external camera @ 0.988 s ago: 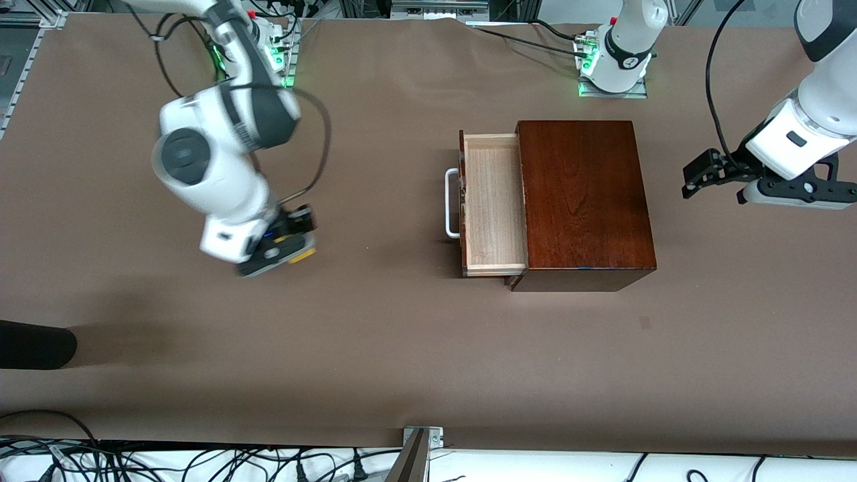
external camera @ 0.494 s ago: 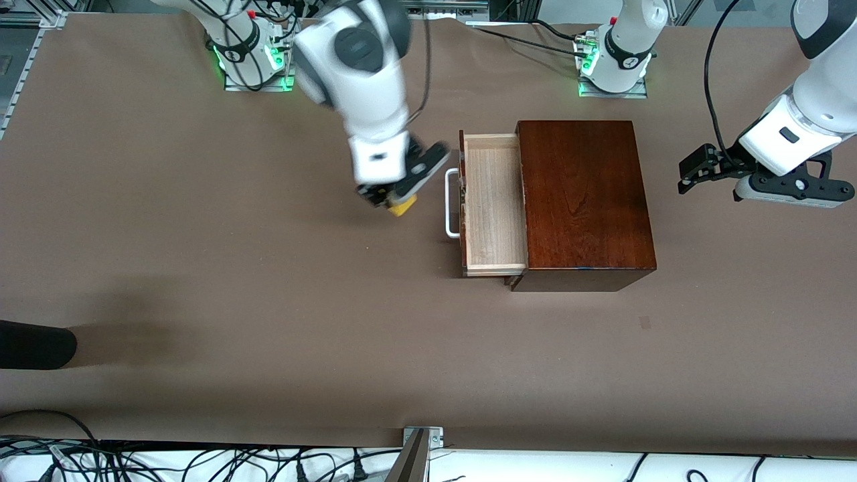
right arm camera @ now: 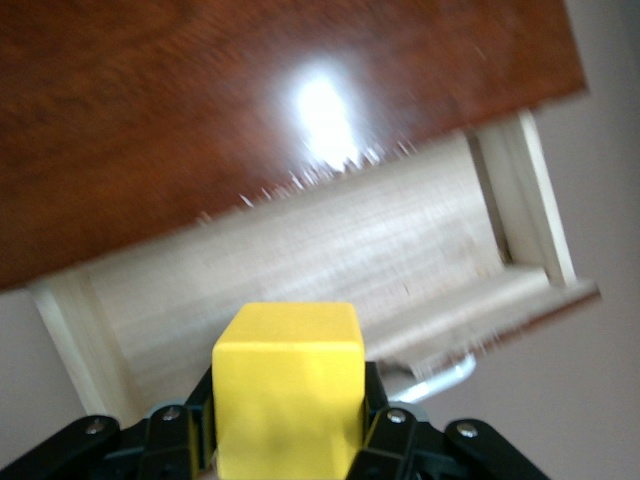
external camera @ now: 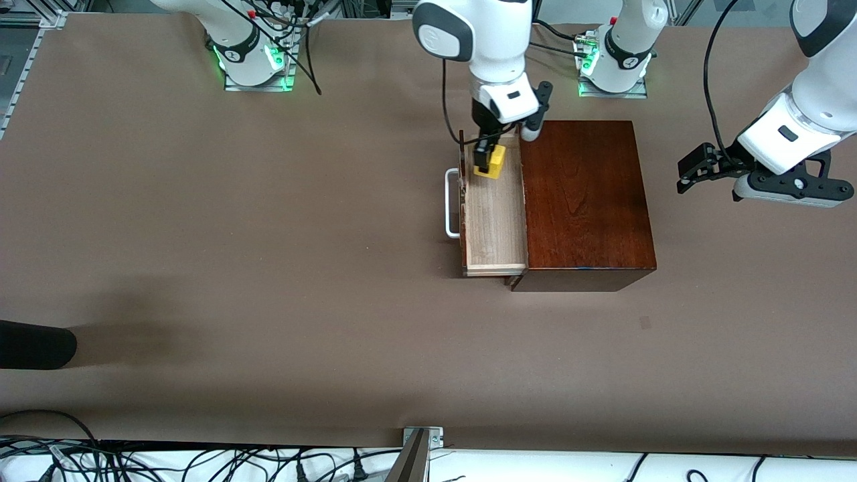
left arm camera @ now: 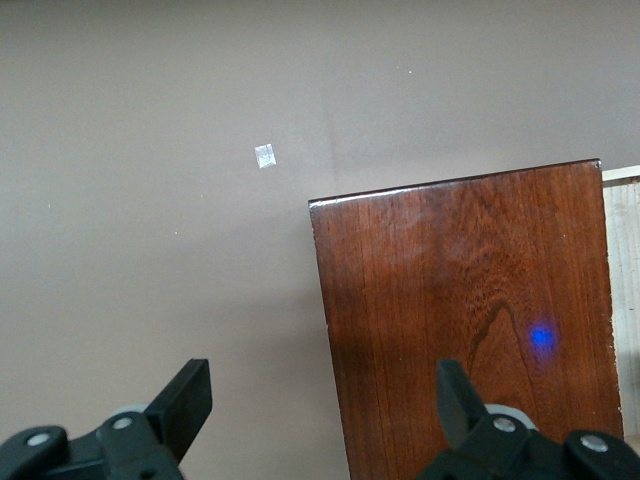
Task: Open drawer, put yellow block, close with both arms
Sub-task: 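Carry the yellow cube with the right gripper over the open drawer, then lower the cube into the drawer and open the right gripper, then raise the right gripper away while the left gripper moves to the drawer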
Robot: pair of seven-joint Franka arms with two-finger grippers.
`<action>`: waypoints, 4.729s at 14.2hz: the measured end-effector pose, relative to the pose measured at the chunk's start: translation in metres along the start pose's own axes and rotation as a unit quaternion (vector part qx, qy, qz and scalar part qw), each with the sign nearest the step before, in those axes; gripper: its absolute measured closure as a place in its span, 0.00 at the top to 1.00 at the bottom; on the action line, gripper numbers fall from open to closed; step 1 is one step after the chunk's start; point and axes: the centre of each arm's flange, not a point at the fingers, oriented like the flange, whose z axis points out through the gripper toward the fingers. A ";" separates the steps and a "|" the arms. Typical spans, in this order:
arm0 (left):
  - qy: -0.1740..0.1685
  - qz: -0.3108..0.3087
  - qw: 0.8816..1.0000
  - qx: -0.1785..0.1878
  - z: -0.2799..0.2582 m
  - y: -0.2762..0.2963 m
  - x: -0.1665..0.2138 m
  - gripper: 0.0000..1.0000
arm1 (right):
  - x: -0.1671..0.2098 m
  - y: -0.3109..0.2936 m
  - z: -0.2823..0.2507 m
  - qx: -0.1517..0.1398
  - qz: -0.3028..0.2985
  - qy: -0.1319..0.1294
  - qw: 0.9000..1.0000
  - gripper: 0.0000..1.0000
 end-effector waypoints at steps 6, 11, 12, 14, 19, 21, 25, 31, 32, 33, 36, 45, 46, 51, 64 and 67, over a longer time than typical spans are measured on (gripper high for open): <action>0.001 0.003 1.000 0.000 -0.001 0.003 0.000 1.00 | 0.000 0.004 0.011 0.046 -0.119 0.008 0.992 0.56; 0.002 0.004 1.000 0.000 -0.002 0.003 0.000 1.00 | -0.011 0.008 0.049 0.069 -0.169 -0.031 0.983 0.56; 0.002 0.004 1.000 0.000 -0.002 0.004 0.000 1.00 | -0.012 0.008 0.055 0.072 -0.174 -0.037 0.982 0.56; 0.002 0.004 1.000 0.000 -0.002 0.004 0.000 1.00 | -0.014 0.006 0.065 0.076 -0.177 -0.044 0.980 0.56; 0.002 0.005 1.000 0.000 -0.002 0.004 0.000 1.00 | -0.014 0.002 0.079 0.079 -0.184 -0.048 0.979 0.56; 0.002 0.005 1.000 0.000 -0.002 0.005 0.000 1.00 | -0.014 0.001 0.085 0.080 -0.185 -0.049 0.978 0.56; 0.002 0.015 1.000 0.000 -0.002 0.014 0.000 1.00 | -0.013 0.001 0.097 0.077 -0.184 -0.041 0.979 0.56; 0.002 0.015 1.000 0.000 -0.002 0.015 0.000 1.00 | -0.014 0.007 0.104 0.075 -0.181 -0.037 0.980 0.60; 0.002 0.015 1.000 0.000 -0.002 0.015 0.000 1.00 | -0.014 0.009 0.104 0.075 -0.179 -0.037 0.980 0.70; 0.002 0.015 1.000 0.000 -0.002 0.015 0.000 1.00 | -0.015 0.011 0.104 0.074 -0.178 -0.037 0.981 0.78; 0.002 0.016 1.000 0.000 -0.002 0.015 0.000 1.00 | -0.011 0.019 0.091 0.074 -0.170 -0.023 0.982 1.00; -0.042 0.122 0.992 -0.005 -0.002 0.017 -0.010 1.00 | -0.066 0.174 -0.074 0.027 -0.065 0.032 0.997 1.00; -0.045 0.171 0.984 -0.010 0.000 0.018 -0.010 1.00 | -0.086 0.207 -0.095 0.014 -0.040 0.039 0.998 1.00; -0.094 0.333 0.930 -0.125 0.032 0.066 -0.015 1.00 | -0.210 0.339 -0.182 -0.032 0.075 0.046 0.996 1.00; -0.060 0.618 0.758 -0.199 0.158 0.372 0.012 1.00 | -0.454 0.388 -0.207 0.041 0.343 -0.015 0.938 1.00; -0.058 0.679 0.718 -0.140 0.202 0.428 -0.007 1.00 | -0.464 0.376 -0.177 0.051 0.370 -0.027 0.927 1.00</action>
